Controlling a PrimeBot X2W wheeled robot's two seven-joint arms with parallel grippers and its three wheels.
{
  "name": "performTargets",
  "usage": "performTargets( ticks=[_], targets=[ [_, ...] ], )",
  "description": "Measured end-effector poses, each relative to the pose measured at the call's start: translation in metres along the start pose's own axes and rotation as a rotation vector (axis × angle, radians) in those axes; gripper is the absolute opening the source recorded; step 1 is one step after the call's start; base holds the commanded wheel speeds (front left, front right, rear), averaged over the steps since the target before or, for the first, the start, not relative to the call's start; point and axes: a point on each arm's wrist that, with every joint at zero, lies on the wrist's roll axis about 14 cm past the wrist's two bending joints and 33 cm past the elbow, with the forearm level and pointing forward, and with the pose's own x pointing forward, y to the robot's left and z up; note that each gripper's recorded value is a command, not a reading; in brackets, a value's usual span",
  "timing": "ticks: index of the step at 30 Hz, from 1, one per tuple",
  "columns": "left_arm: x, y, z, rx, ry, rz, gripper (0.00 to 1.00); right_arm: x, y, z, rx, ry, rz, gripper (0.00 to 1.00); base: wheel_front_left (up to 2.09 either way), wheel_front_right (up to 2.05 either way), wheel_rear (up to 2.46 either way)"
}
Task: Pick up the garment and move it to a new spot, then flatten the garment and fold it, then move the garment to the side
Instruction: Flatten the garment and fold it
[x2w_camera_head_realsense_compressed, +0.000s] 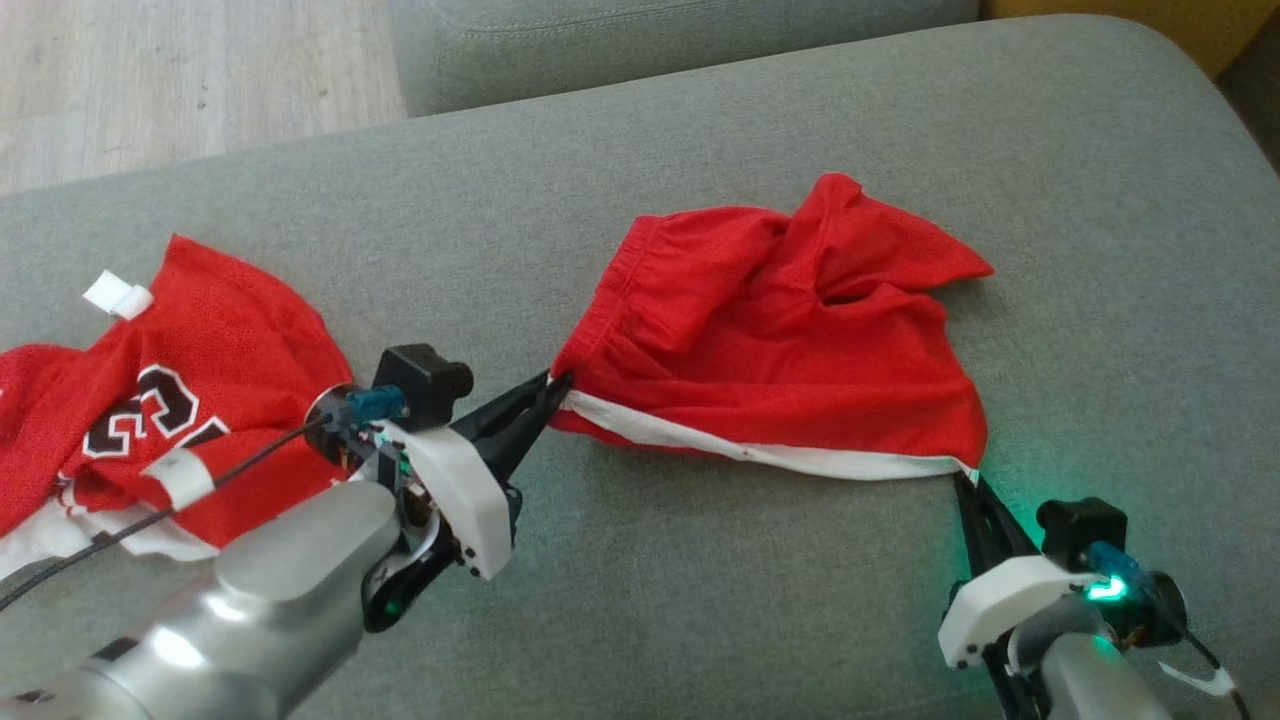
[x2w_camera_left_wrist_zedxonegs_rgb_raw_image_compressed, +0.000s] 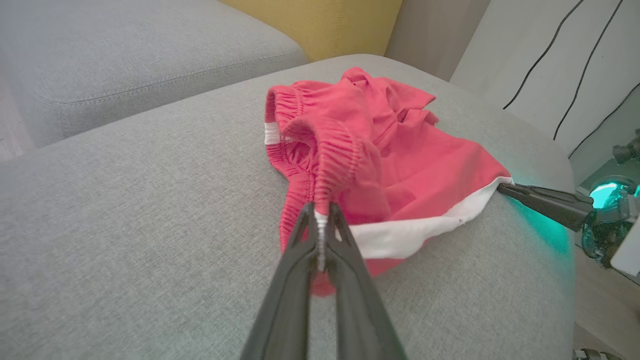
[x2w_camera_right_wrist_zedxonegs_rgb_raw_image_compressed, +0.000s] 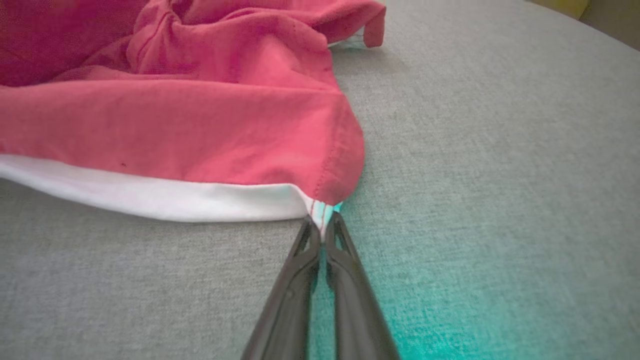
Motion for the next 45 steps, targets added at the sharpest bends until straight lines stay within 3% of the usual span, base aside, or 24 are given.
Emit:
performTargets(
  ticks=[4, 11, 19, 23, 29, 34, 39, 45],
  targets=[
    [-0.004, 0.006, 0.004, 0.002, -0.023, 0.017, 0.00, 0.001, 0.001, 0.014, -0.015, -0.047, 0.005, 0.00, 0.00, 0.00, 0.00],
    [-0.016, 0.019, 0.041, -0.034, -0.166, 0.067, 0.00, -0.001, 0.009, 0.080, -0.016, -0.263, 0.031, 0.00, 0.00, 0.00, 0.00],
    [-0.040, 0.040, 0.117, -0.125, -0.404, 0.191, 0.00, -0.018, 0.022, 0.226, -0.071, -0.635, 0.118, 0.00, 0.00, 0.00, 0.00],
    [-0.059, 0.038, 0.182, -0.070, -0.564, 0.217, 0.00, -0.037, 0.022, 0.291, -0.143, -0.770, 0.128, 0.00, 0.00, 0.00, 0.00],
    [-0.099, 0.018, 0.257, 0.057, -0.778, 0.233, 0.00, -0.071, 0.027, 0.358, -0.234, -0.946, 0.122, 0.00, 0.00, 0.00, 0.00],
    [-0.121, -0.007, 0.270, 0.130, -0.863, 0.227, 0.00, -0.091, 0.026, 0.372, -0.278, -0.992, 0.102, 0.00, 0.00, 0.00, 0.00],
    [-0.129, -0.017, 0.241, 0.117, -0.833, 0.245, 0.00, -0.100, 0.018, 0.346, -0.271, -0.936, 0.078, 0.00, 0.00, 0.00, 0.00],
    [-0.142, -0.031, 0.238, 0.114, -0.847, 0.243, 0.00, -0.119, 0.006, 0.332, -0.239, -0.911, 0.034, 0.00, 0.00, 0.00, 0.00]
  ],
)
